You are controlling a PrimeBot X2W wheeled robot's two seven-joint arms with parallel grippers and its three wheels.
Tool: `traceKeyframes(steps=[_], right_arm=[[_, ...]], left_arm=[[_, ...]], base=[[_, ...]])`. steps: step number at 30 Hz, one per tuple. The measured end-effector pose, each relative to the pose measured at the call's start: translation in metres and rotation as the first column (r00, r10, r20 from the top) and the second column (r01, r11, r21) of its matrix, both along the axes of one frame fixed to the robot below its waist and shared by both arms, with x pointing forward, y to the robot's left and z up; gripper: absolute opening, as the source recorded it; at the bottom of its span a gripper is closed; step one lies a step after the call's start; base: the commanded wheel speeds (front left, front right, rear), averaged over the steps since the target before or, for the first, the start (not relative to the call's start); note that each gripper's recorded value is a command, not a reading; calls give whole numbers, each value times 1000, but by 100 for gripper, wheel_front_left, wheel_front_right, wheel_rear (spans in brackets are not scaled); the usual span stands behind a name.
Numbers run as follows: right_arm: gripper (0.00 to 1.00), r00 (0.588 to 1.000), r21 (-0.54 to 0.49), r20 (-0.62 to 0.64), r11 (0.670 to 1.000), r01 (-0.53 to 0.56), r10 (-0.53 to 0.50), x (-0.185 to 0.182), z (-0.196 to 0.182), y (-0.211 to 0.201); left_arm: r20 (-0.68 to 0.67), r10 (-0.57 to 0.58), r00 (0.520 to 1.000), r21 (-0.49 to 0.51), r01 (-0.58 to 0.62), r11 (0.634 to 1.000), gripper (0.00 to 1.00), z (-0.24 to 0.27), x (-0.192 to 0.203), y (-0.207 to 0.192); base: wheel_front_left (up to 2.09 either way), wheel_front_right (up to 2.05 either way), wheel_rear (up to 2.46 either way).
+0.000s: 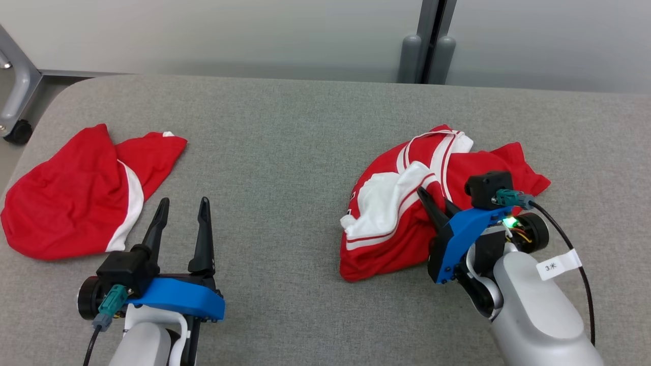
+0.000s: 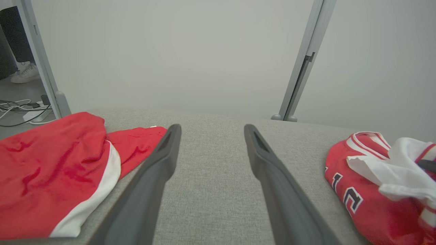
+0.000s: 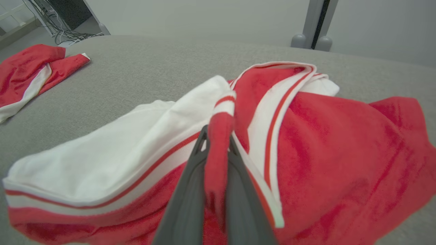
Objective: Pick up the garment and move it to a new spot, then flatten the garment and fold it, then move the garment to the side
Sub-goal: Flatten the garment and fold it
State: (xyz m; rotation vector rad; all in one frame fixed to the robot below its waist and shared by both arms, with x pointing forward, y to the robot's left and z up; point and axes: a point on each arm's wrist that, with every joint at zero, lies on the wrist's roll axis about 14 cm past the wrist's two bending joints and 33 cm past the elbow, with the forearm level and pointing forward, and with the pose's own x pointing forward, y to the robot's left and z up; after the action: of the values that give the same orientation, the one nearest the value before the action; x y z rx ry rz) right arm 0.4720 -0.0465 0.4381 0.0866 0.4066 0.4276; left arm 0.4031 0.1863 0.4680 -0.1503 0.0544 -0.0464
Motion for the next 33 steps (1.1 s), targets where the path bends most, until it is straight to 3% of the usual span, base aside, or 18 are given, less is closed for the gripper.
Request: traceKeyframes(steps=[3,4,7,15,19,21,23,25,30,33], right_arm=[[0,994,33,100,998,-53,49,2,33,19],[0,975,56,204,993,-104,91,7,70,35],[0,921,68,364,982,-177,141,13,132,55],[0,715,95,674,938,-334,186,-1,270,90],[0,579,113,802,915,-387,146,-17,333,93],[0,532,117,839,917,-382,115,-19,354,86],[0,538,124,838,928,-351,92,-13,355,77],[0,583,142,811,948,-285,54,4,340,55],[0,795,163,600,986,-14,-88,52,225,-31],[0,875,150,442,978,144,-197,59,150,-82]], left_arm=[[13,4,1000,-5,-4,1000,100,5,-3,0],[22,5,1000,-11,-5,1000,100,8,-4,-1],[43,6,999,-16,-5,1000,100,15,-3,-1],[65,3,998,-36,-1,999,100,21,-8,-7],[89,2,996,-33,1,999,100,29,-8,-8],[96,0,995,-35,4,999,100,32,-8,-10],[105,-7,994,-35,11,999,100,34,-8,-12],[104,-15,994,-38,19,999,100,34,-7,-16],[79,-41,996,-42,44,998,100,24,-2,-24],[70,-50,996,-42,53,998,100,20,2,-26]], base=[[0,0,0],[0,0,0],[0,0,0],[0,0,0],[0,0,0],[0,0,0],[0,0,0],[0,0,0],[0,0,0],[0,0,0]])
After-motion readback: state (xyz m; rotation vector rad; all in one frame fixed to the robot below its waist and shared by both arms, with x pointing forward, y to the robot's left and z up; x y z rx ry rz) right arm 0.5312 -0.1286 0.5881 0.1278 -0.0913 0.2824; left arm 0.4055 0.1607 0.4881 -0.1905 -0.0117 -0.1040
